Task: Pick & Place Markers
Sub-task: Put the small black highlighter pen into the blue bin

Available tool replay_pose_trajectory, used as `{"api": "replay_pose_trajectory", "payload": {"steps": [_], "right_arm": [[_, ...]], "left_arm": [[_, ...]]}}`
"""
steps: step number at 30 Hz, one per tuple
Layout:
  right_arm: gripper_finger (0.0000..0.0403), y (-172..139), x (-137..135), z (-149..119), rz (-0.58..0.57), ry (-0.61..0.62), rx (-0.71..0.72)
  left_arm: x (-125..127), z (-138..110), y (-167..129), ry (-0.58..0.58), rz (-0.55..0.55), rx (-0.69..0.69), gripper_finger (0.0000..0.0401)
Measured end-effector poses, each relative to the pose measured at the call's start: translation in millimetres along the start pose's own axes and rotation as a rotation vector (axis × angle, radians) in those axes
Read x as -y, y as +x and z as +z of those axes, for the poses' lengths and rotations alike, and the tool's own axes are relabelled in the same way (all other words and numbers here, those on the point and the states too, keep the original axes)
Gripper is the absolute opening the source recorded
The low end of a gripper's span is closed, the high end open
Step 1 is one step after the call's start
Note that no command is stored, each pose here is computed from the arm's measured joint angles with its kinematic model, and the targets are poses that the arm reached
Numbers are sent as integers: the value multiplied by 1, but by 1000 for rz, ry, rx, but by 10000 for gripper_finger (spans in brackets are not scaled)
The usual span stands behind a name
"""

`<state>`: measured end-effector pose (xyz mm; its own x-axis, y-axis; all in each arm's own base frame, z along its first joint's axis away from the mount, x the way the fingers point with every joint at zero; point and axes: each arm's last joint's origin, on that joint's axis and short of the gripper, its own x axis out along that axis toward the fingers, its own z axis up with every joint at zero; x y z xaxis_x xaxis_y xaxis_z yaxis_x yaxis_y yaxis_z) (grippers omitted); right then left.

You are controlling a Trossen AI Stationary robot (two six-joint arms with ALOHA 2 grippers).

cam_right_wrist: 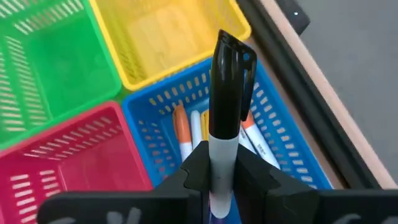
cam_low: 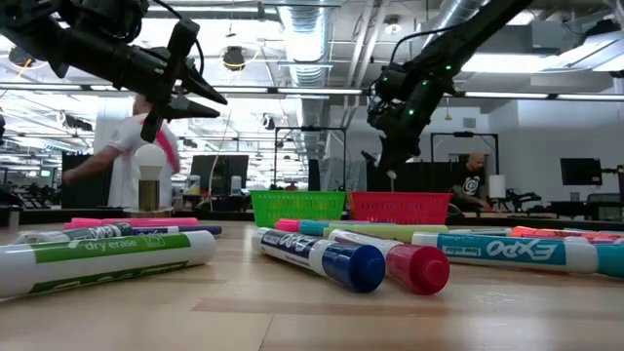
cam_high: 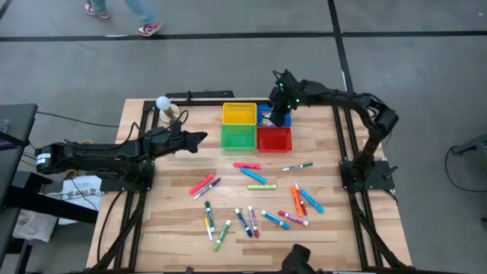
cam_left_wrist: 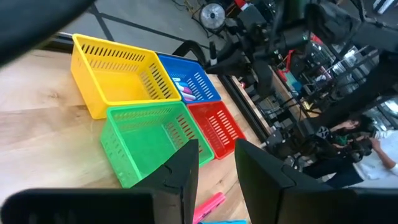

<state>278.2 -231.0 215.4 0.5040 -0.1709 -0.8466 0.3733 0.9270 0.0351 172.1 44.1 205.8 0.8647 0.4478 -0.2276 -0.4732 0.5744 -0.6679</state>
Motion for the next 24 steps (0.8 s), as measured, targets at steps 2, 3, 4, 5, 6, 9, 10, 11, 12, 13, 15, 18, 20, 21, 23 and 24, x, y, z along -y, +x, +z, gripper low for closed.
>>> {"api": "replay_pose_trajectory", "payload": {"steps": [2, 3, 4, 5, 6, 9, 10, 11, 12, 13, 15, 18, 20, 21, 23, 24], "right_arm": [[42, 4, 1, 1, 14, -1, -38], [42, 6, 2, 2, 19, -1, -56], [43, 9, 2, 2, 25, -8, -70], [44, 11, 3, 3, 30, -14, -79], [45, 13, 3, 3, 33, -16, -89], [46, 21, 5, 1, 47, -26, -131], [46, 24, 5, 0, 52, -30, -150], [45, 27, 5, -2, 58, -33, -167], [44, 30, 5, -3, 63, -40, -180], [44, 34, 6, -4, 66, -42, -191], [43, 39, 6, -7, 70, -40, -216], [45, 45, 7, -10, 68, -38, -236], [46, 46, 7, -10, 61, -44, -241], [47, 46, 7, -10, 59, -54, -239], [47, 46, 7, -9, 57, -60, -240], [46, 46, 7, -10, 54, -60, -241]], "left_arm": [[0, 0, 0, 7, -1, -1, 104], [0, 0, 0, 7, 0, 0, 104], [0, 0, 0, 9, 0, 0, 104], [0, 0, 0, 9, 0, 0, 104], [0, 0, 0, 9, -1, -1, 104], [0, 0, 0, 25, -4, -4, 104], [0, 0, 0, 30, -6, -6, 104], [0, 0, 0, 35, -6, -6, 104], [0, 0, 0, 37, -6, -6, 104], [0, 0, 0, 38, -6, -6, 104], [0, 0, 0, 68, -8, -7, 104], [0, 0, 0, 127, -9, -7, 104], [1, 0, 0, 157, -12, -5, 104], [1, 0, 0, 165, -12, -4, 104], [1, 0, 0, 179, -14, -2, 104], [1, 0, 0, 183, -14, -2, 104]]}}
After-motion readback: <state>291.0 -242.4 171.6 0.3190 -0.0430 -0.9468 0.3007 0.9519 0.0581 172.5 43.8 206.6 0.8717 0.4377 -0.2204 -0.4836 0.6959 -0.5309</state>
